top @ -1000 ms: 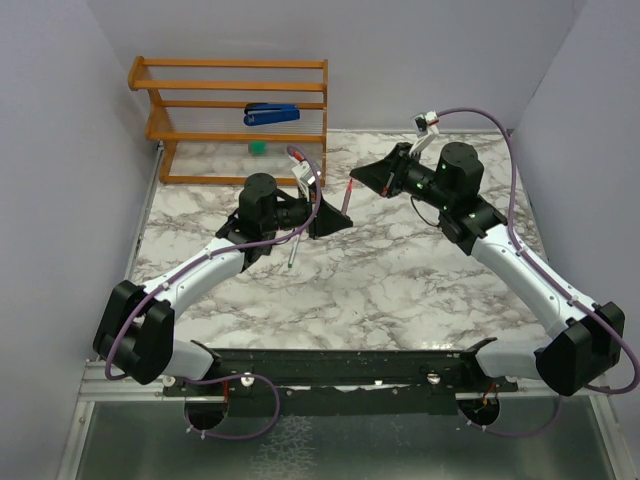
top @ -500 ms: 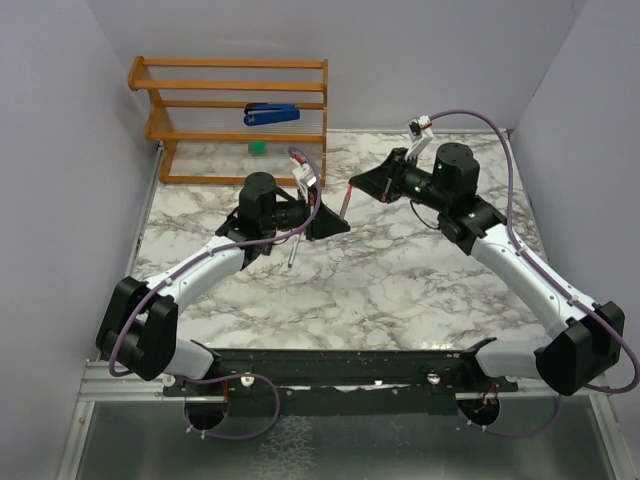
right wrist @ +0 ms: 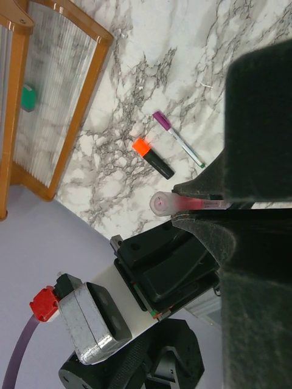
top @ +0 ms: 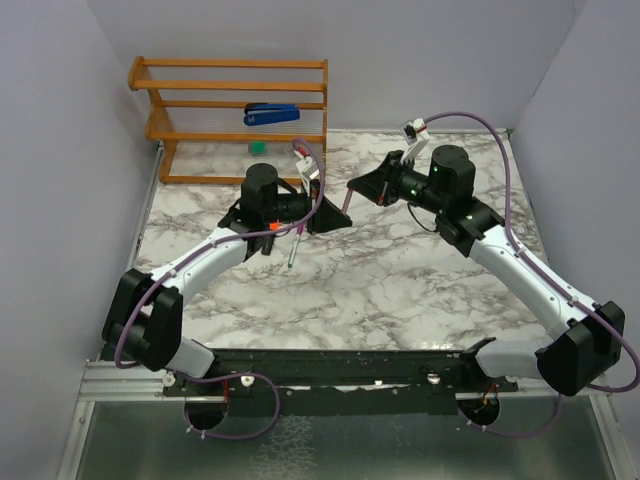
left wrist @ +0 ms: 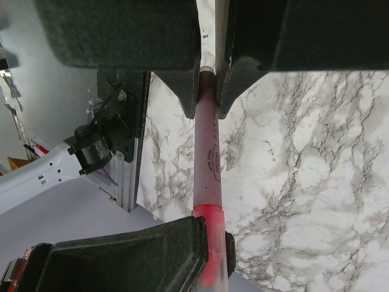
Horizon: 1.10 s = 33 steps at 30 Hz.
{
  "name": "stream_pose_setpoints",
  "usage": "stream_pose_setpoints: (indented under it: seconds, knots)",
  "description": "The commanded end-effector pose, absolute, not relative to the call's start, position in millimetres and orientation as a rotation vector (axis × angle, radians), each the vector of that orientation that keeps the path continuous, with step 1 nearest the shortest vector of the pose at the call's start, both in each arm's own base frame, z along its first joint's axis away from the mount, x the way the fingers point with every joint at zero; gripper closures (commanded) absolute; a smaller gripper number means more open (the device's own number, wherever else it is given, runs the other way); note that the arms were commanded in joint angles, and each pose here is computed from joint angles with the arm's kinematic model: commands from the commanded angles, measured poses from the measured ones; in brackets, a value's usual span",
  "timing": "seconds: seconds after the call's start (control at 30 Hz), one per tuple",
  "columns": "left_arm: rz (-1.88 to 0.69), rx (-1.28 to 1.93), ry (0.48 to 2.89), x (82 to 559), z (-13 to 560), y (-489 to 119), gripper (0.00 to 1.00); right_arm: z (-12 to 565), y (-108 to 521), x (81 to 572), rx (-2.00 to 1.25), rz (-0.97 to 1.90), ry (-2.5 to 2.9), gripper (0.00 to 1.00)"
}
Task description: Insert the pens into the pen caps
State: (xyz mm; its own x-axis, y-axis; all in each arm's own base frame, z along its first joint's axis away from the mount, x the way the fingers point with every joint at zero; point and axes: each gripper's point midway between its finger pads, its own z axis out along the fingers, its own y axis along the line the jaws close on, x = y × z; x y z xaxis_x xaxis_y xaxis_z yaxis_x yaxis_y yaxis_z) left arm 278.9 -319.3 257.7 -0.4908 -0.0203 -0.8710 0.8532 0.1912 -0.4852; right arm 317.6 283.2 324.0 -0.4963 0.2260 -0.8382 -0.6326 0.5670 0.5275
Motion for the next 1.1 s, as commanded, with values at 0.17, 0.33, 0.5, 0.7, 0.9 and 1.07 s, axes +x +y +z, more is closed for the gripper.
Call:
stream_pose_setpoints:
  seconds: [0.17,0.33,0.5,0.7,0.9,1.07]
  knots:
    - [-1.299,0.784,1.548,311,299,-316,1.00,282,296,282,-0.420,1.137,1.966,1.00]
    - [-1.252,0.767,1.507,326,318,-312,1.00,269,304,272,-0.444,1.130,1.997,1.00]
    - [-1.210,0.761,1.456,338,340,-309,1.00,250,313,257,-0.475,1.135,2.045,1.00]
    - [-1.164,0.772,1.405,346,364,-306,1.00,228,317,242,-0.483,1.160,2.100,1.00]
    - [-1.071,0.803,1.404,356,377,-298,1.00,210,318,226,-0.512,1.163,2.159,1.00]
    - [-1.035,0.822,1.386,361,388,-293,1.00,193,319,212,-0.559,1.172,2.222,1.00]
